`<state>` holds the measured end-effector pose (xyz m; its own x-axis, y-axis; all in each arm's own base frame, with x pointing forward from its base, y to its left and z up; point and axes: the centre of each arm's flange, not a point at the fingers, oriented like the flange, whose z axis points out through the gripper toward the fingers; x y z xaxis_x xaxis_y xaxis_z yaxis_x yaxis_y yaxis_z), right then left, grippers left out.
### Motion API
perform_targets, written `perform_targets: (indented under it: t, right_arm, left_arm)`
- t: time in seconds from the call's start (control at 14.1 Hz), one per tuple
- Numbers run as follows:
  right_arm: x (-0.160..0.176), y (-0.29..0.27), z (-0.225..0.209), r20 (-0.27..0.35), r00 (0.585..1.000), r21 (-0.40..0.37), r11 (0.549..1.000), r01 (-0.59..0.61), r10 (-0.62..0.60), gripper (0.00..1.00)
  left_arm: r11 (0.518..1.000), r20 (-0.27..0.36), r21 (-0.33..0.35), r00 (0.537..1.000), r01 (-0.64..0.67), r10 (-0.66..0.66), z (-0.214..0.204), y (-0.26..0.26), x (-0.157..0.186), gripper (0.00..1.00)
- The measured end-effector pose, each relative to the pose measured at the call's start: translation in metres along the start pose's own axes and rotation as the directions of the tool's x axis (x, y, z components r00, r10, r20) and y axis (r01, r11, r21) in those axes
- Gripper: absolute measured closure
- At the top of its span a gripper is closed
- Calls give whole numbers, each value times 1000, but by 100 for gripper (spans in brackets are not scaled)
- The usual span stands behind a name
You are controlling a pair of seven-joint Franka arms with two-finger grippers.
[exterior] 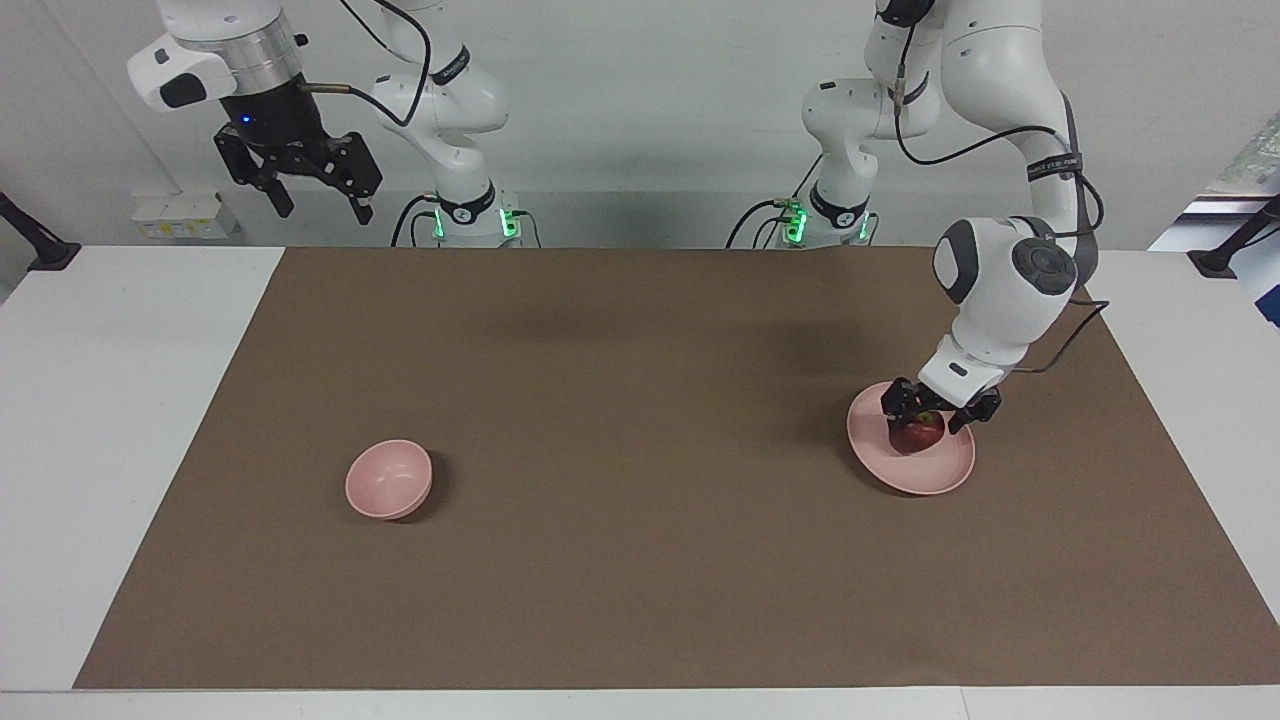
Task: Move apple from plate to bowl
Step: 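Move the left gripper over the red apple on the pink plate, then lower the left gripper and close it on the red apple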
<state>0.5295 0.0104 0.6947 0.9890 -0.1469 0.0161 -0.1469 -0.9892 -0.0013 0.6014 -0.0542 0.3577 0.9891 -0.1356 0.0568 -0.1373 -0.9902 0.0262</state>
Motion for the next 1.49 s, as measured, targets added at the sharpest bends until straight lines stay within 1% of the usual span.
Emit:
perform_targets:
  t: [0.57, 0.64, 0.71, 0.78, 0.85, 0.99, 1.28, 1.49]
  right_arm:
    - [0, 0, 0, 0, 1000, 0, 1000, 0, 0, 0]
    - [0, 0, 0, 0, 1000, 0, 1000, 0, 0, 0]
    - [0, 0, 0, 0, 1000, 0, 1000, 0, 0, 0]
    - [0, 0, 0, 0, 1000, 0, 1000, 0, 0, 0]
    - [0, 0, 0, 0, 1000, 0, 1000, 0, 0, 0]
    - [0, 0, 0, 1, 1000, 0, 1000, 0, 0, 0]
    - [0, 0, 0, 1, 1000, 0, 1000, 0, 0, 0]
    - [0, 0, 0, 1, 1000, 0, 1000, 0, 0, 0]
  left_arm:
    - [1000, 24, -3, 1000, 1, -1, 26, -1, -2, 0]
    - [1000, 25, -3, 1000, 1, -1, 26, -1, -2, 10]
    - [1000, 25, -3, 1000, 1, -1, 25, -1, -2, 16]
    - [1000, 32, -3, 999, 2, -1, 25, -1, -3, 16]
    - [1000, 46, -4, 999, 3, -3, 24, -1, -4, 16]
    - [1000, 93, -7, 996, 11, -11, 18, 0, -3, 16]
    - [1000, 139, -10, 990, 17, -16, -22, 2, 11, 16]
    - [999, 217, -20, 976, 31, -25, -49, 6, 16, 16]
